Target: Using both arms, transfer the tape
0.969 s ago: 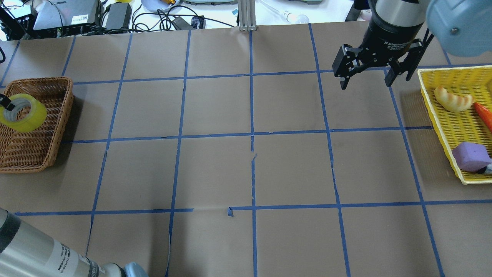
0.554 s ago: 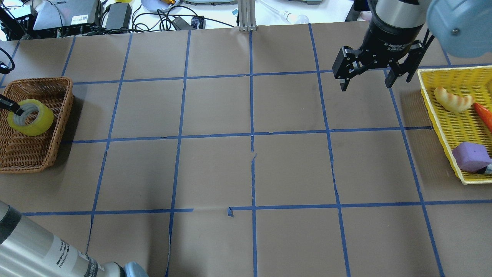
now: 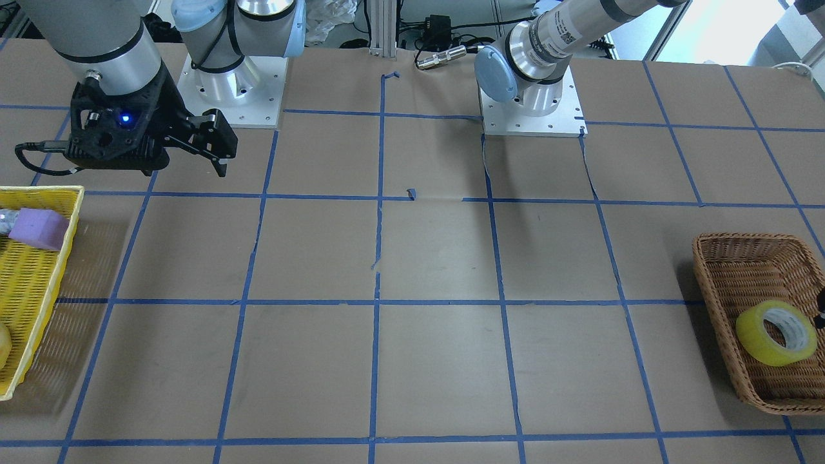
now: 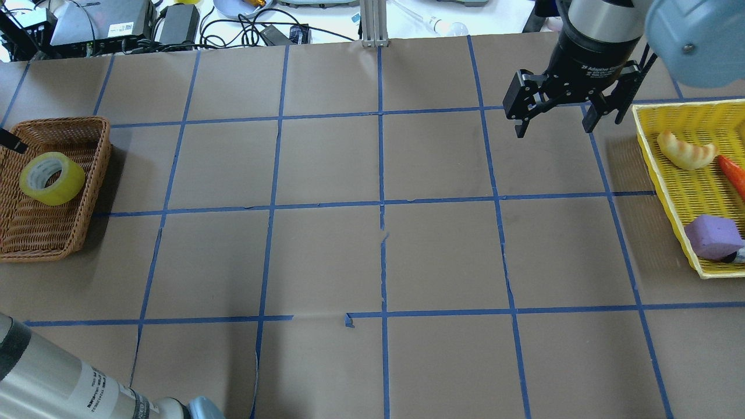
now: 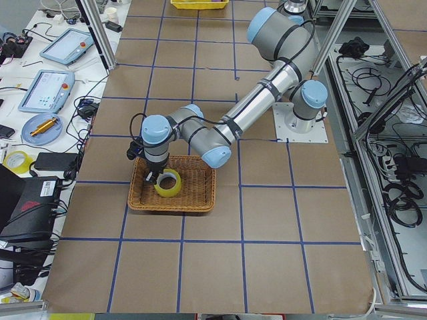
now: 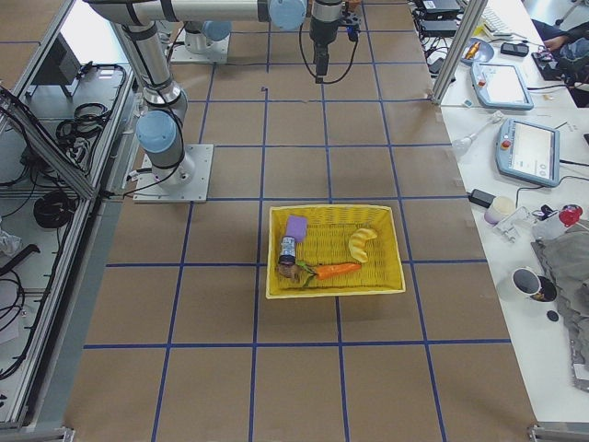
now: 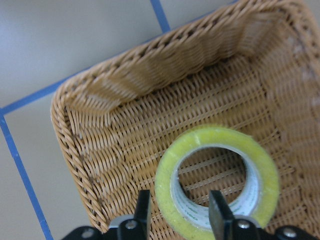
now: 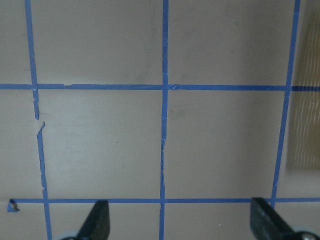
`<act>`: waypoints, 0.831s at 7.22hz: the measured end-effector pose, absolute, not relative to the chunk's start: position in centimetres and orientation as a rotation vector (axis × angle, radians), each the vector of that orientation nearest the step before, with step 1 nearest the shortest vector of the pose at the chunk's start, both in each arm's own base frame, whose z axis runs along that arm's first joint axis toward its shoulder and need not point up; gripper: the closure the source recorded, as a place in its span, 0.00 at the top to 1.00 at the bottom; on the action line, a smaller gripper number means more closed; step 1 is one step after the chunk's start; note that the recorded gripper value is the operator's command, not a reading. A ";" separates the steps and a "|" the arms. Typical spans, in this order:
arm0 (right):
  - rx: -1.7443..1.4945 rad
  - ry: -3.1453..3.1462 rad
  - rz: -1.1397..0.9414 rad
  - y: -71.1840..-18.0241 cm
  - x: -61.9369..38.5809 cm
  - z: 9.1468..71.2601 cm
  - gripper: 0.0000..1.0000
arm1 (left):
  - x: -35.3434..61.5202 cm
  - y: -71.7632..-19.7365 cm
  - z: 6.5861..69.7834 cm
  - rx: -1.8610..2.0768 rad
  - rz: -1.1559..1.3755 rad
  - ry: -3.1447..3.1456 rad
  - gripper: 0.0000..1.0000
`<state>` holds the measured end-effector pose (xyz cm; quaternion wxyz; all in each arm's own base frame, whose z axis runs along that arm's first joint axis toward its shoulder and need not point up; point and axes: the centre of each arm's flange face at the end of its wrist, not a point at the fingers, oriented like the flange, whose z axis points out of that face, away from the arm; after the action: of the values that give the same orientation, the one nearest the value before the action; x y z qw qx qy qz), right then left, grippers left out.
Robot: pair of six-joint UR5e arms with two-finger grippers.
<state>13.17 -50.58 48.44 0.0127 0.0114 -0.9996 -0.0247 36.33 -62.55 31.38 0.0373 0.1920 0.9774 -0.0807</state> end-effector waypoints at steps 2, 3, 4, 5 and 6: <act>0.036 -3.115 -0.083 -50.6 13.1 48.3 1.00 | 32.5 -62.5 35.4 0.538 -0.235 3.049 1.00; 0.035 -3.116 -0.084 -50.6 13.1 48.3 1.00 | 27.4 -62.9 38.6 0.463 -0.205 3.078 1.00; 0.034 -3.115 -0.084 -50.6 13.1 48.3 1.00 | 20.0 -63.0 42.6 0.379 -0.159 3.069 1.00; 0.033 -3.114 -0.083 -50.6 13.1 48.4 1.00 | 12.2 -62.2 46.1 0.309 -0.126 3.039 1.00; 0.032 -3.115 -0.083 -50.6 13.1 48.4 1.00 | 4.6 -60.6 48.8 0.200 -0.127 3.029 1.00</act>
<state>13.11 -50.56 48.38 0.0129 0.0103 -0.9995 -0.0267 4.58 -60.57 48.84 0.0515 0.0658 0.9956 -0.0416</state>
